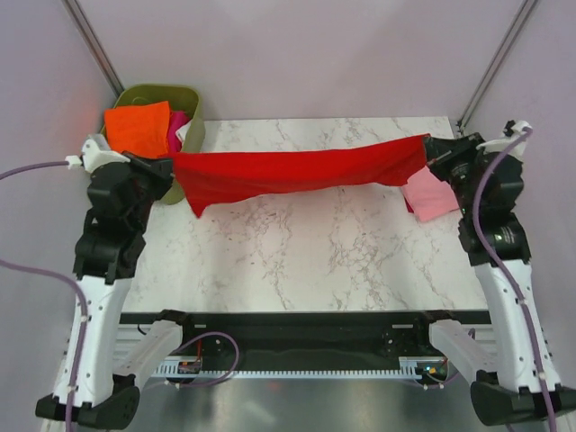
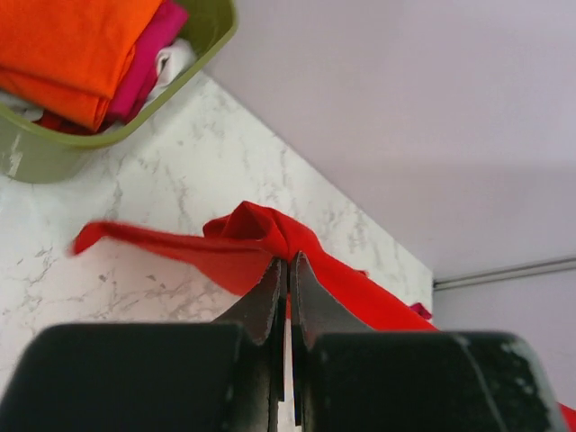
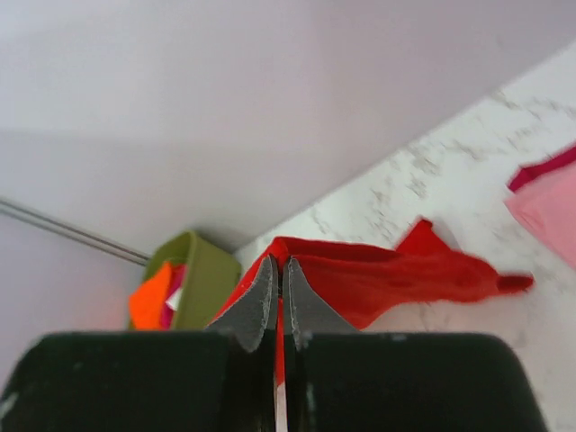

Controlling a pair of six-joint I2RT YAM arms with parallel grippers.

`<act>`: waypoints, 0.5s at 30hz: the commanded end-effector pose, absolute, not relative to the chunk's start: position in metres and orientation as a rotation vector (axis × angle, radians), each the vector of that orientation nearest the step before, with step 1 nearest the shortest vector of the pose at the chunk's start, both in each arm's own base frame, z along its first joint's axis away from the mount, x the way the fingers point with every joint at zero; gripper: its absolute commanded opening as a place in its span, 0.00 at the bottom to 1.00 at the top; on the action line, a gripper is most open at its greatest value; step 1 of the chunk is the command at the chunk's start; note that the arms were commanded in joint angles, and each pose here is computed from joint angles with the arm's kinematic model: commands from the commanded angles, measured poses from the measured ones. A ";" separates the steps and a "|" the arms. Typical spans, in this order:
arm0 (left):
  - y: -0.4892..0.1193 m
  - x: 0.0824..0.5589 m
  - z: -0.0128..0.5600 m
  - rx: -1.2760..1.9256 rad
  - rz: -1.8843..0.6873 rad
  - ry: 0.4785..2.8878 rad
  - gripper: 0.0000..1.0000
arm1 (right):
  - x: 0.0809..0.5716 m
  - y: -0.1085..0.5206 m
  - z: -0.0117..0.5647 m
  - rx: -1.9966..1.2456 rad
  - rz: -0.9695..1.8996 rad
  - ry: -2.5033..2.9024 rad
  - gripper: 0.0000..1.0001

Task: Fold and stack the t-shirts
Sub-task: Flatten the tshirt out

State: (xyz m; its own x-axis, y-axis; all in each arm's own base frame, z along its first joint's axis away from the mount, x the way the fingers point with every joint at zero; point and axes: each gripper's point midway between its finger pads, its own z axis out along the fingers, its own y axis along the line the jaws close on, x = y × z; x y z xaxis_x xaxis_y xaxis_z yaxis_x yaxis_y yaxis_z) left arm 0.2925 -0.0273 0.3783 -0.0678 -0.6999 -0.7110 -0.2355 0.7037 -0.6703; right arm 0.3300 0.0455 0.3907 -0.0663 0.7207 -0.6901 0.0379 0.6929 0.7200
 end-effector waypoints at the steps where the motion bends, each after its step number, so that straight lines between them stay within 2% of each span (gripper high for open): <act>1: -0.025 0.257 0.435 -0.673 -0.473 1.565 0.02 | 0.283 0.048 0.474 0.530 0.692 1.388 0.00; 5: -0.020 0.234 0.488 -0.643 -0.482 1.492 0.02 | 0.247 0.043 0.534 0.476 0.696 1.268 0.00; 9: -0.015 0.237 0.520 -0.648 -0.473 1.448 0.02 | 0.247 0.038 0.567 0.465 0.675 1.214 0.00; 12: -0.018 0.262 0.511 -0.669 -0.456 1.491 0.02 | 0.268 0.039 0.568 0.469 0.656 1.239 0.00; 15: -0.025 0.306 0.462 -0.714 -0.408 1.615 0.02 | 0.315 0.048 0.542 0.479 0.660 1.343 0.00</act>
